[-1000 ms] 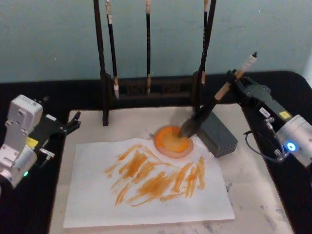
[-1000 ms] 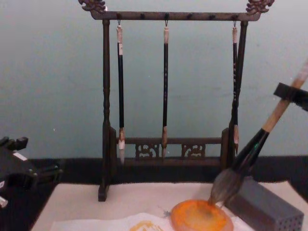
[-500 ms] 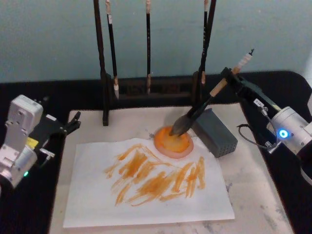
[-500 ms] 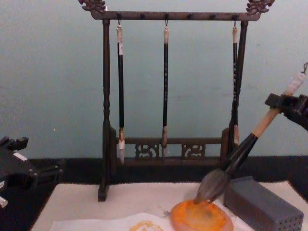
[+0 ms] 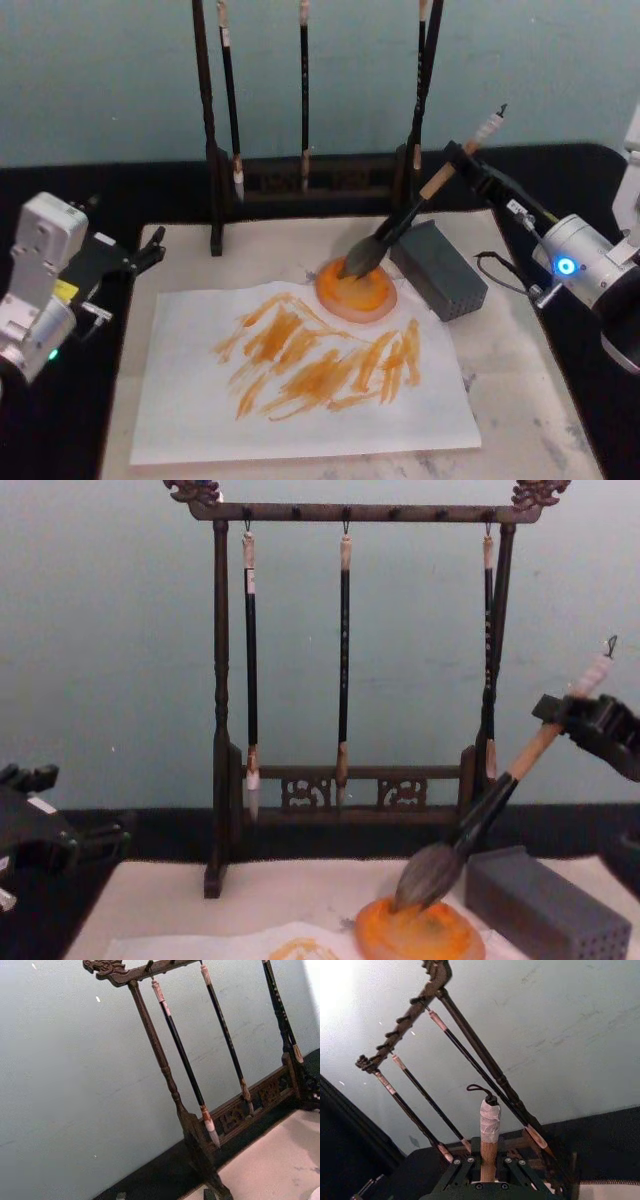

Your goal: Pick up the brush from the inkstone, write on the paper, then place the brush back to its original position.

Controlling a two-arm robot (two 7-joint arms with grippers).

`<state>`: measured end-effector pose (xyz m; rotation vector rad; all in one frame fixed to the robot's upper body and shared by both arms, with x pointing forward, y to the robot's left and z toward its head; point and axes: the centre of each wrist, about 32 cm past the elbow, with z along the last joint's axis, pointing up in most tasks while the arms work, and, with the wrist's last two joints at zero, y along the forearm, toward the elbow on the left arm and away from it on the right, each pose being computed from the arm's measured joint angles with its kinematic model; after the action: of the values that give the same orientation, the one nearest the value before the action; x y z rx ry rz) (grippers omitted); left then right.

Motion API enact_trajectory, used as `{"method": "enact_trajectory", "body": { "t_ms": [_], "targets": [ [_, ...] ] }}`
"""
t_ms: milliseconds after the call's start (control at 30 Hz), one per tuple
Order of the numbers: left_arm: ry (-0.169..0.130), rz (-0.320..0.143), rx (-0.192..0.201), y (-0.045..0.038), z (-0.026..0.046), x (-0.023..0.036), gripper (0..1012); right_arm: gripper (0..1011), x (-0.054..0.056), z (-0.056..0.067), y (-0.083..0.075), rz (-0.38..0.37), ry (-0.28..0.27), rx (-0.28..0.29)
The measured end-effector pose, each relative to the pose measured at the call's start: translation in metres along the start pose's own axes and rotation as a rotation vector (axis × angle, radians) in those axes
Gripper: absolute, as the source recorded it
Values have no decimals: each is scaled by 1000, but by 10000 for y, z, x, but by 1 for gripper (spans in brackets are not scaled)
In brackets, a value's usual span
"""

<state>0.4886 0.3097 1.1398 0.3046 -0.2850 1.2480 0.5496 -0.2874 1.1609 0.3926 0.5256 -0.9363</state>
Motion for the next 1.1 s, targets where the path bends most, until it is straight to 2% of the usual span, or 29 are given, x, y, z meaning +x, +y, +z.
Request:
{"method": "enact_trajectory", "body": {
  "t_ms": [233,1100],
  "targets": [
    [0,0,0,0,0,0,1001,175,61,-19,25,-10,20,-10],
    [0,0,0,0,0,0,1001,175,154,-95,46,-26,83,-39]
  ]
}}
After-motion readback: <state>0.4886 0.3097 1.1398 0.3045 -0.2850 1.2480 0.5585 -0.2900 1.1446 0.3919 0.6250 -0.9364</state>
